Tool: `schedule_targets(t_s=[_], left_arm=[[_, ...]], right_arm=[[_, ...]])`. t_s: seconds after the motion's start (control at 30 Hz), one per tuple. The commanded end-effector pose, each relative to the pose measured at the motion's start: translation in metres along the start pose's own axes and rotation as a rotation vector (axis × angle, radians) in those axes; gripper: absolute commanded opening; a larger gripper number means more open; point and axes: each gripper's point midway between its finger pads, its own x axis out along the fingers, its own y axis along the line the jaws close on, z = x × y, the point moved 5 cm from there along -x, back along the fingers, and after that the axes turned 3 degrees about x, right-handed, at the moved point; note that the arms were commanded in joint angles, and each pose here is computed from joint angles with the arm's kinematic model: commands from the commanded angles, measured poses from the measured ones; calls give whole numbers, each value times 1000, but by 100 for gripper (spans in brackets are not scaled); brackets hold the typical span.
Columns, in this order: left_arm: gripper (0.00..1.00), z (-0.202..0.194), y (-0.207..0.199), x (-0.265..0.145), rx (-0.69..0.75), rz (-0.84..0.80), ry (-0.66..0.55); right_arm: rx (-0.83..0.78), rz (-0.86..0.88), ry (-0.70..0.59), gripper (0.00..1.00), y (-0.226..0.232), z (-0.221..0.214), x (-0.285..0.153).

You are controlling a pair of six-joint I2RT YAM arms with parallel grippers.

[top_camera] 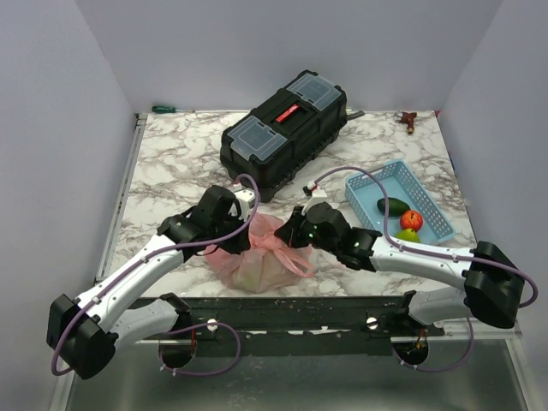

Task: Take the fake fruits out of the plastic bag
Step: Untie the plastic bag at the center of the board.

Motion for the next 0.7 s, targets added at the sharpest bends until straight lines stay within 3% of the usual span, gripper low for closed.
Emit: schedule_targets(t_s=[0.0, 0.27, 0.5, 0.6, 0.67], left_arm=[[0, 8, 12, -14, -6, 109, -85], [0, 15, 24, -34, -20, 226, -209], [0, 17, 24, -39, -22, 226, -245], [0, 18, 25, -40, -24, 223, -252], [0, 17, 25, -39, -25, 226, -251]], right_arm=[[35, -63, -121, 1, -9, 13, -9], [37, -160, -176, 1, -29, 16, -23], [-58, -160, -176, 1, -24, 26, -32], [-135, -151, -143, 6, -22, 28, -36], [-163, -154, -133, 14, -17, 33, -41]])
